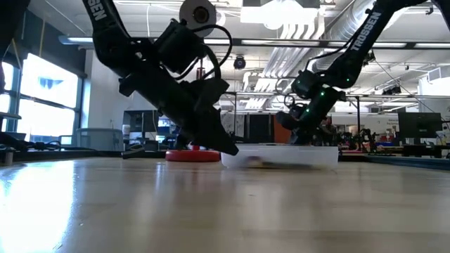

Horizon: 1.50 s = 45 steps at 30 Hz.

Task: Pick & place school supplies into a supply box
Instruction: Close the black supply box

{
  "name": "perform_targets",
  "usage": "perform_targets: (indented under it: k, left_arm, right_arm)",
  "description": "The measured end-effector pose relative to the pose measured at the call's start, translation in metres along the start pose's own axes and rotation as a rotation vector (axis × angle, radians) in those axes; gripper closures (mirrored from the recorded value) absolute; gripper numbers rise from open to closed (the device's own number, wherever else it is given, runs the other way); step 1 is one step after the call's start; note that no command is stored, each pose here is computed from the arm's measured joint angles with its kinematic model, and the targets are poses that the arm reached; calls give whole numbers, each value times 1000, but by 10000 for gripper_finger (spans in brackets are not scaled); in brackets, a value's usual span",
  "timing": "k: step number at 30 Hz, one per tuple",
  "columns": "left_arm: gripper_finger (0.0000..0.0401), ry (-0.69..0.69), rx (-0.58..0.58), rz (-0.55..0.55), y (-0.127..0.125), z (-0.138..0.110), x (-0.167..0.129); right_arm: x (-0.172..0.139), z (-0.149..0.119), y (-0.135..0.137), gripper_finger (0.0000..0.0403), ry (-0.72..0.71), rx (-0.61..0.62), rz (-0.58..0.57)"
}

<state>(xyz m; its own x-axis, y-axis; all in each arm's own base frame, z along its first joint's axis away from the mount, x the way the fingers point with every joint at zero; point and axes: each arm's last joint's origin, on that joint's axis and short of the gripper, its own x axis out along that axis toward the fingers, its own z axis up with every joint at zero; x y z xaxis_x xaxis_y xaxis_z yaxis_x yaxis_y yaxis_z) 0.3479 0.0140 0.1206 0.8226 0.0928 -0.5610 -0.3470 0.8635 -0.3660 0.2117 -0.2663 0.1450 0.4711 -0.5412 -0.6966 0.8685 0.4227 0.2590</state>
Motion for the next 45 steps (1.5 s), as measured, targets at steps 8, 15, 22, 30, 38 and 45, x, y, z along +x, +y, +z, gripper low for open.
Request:
perform_targets:
  k: [8, 15, 22, 30, 38, 45]
  left_arm:
    - [382, -48, -28, 98, 13, 7, 0]
    - [391, -50, -55, 106, 18, 9, 0]
    - [381, -45, -82, 107, 17, 8, 0]
    - [391, -42, -82, 114, 18, 8, 0]
    - [390, -42, -82, 120, 18, 8, 0]
    - [383, -48, -83, 135, 19, 8, 0]
  right_arm:
    - [1, -1, 11, 403, 60, -48, 47]
    - [-2, -6, 27, 403, 79, -82, 99]
    - [-15, -4, 42, 403, 57, -111, 142]
    - [-53, 6, 69, 403, -27, -159, 239]
    - [-86, -8, 107, 403, -57, -273, 277]
    - [-107, -30, 142, 403, -56, -363, 354]
